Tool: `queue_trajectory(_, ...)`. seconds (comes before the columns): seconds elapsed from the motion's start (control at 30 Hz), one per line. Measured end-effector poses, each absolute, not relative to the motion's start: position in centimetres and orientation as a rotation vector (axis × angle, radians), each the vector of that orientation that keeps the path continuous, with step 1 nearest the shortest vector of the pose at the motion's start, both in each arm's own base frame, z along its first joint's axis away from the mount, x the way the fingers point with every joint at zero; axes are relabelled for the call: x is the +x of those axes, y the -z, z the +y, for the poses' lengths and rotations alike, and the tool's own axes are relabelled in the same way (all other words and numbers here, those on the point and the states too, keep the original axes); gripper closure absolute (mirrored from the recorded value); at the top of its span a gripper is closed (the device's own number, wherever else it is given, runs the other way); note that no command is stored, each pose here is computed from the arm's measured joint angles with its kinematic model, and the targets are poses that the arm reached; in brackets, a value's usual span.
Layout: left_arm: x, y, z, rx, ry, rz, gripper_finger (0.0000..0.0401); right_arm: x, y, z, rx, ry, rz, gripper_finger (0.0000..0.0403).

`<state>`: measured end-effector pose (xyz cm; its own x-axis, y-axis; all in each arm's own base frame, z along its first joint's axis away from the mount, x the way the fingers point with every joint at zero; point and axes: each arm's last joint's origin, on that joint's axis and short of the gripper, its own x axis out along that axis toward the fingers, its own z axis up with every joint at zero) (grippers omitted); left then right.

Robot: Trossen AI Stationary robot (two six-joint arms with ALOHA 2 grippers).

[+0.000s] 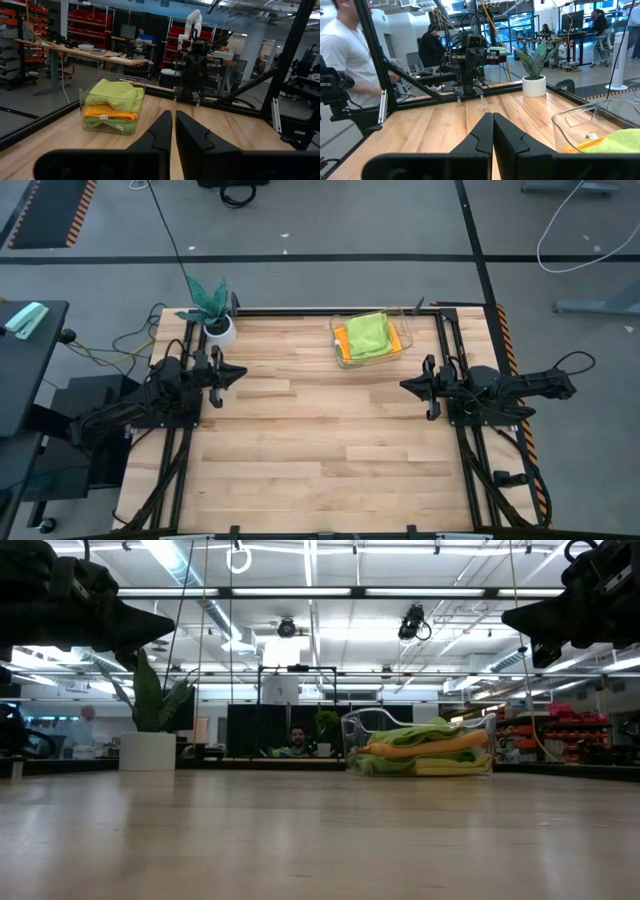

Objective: Fold microfiber towels
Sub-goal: Return to Home Position

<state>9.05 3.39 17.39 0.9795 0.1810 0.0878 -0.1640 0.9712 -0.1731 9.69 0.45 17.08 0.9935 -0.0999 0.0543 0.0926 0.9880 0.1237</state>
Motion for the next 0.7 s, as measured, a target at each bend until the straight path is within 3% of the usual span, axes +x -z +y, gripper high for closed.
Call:
queue_trajectory(0.33, 9.05, -17.42, 3.39, -0.166, -0.174, -0.106, 0.0361, 9.69, -17.08, 0.45, 0.121, 0.097, -0.06, 0.0387)
queue_trajectory(0.7, 9.05, -17.42, 3.39, -0.166, -0.175, -0.106, 0.0373, 9.69, -17.08, 0.45, 0.121, 0.097, -0.06, 0.0387)
